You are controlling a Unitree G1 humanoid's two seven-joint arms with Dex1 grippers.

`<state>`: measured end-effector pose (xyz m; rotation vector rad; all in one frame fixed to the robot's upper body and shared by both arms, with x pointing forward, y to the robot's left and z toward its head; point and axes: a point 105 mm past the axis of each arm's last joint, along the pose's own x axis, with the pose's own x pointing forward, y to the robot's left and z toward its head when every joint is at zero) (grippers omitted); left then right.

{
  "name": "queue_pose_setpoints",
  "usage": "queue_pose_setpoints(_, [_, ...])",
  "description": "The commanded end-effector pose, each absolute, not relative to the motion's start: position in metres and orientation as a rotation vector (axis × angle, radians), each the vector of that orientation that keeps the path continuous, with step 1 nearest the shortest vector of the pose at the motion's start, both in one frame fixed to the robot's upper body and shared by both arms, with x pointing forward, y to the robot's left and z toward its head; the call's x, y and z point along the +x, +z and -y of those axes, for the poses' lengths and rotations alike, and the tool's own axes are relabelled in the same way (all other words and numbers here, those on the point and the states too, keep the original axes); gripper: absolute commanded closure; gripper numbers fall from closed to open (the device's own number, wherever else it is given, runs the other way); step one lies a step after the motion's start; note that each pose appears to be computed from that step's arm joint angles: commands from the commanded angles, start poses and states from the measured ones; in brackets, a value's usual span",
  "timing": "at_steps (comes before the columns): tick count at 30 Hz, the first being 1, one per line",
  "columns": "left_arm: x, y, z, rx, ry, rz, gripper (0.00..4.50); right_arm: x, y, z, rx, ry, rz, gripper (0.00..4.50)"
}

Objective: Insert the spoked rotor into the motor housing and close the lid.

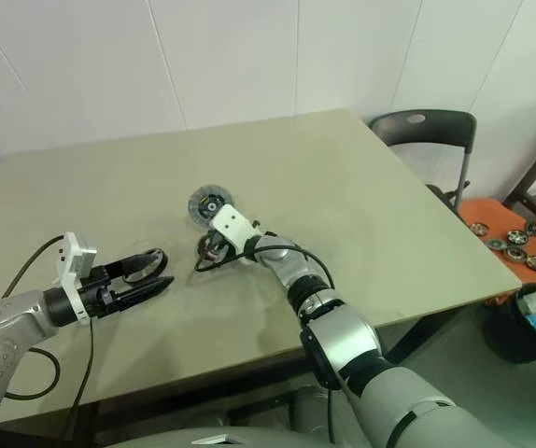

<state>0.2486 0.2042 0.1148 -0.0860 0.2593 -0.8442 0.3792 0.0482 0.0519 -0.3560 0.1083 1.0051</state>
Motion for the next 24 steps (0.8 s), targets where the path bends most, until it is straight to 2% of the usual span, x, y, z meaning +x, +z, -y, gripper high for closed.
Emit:
queue_pose_setpoints(1, [0.255,0.129,-0.218,-0.021,-0.794,-0.202,0.51,0.381,0.065,-0.051,-0.299,1.031,-0.081,4.47])
queue_pose_setpoints(5, [0.245,0.125,-0.230,-0.029,-0.758,-0.225,0.51,0.378,0.095,-0.050,-0.132,1.174,-0.038,4.47])
queue_pose_setpoints(10, [0.216,0.121,-0.231,-0.094,-0.723,-0.249,0.51,0.361,0.115,-0.034,-0.065,1.402,-0.044,4.47])
queue_pose_setpoints(12, [0.198,0.113,-0.235,-0.148,-0.642,-0.253,0.51,0.363,0.123,-0.023,-0.083,1.407,-0.041,4.47])
queue_pose_setpoints(19, [0.178,0.104,-0.238,-0.377,-0.354,-0.153,0.51,0.373,0.123,-0.014,-0.080,1.336,-0.073,4.47])
queue_pose_setpoints(24, [0.170,0.069,-0.238,-0.603,-0.128,-0.157,0.51,0.371,0.118,-0.015,-0.093,1.343,-0.092,4.47])
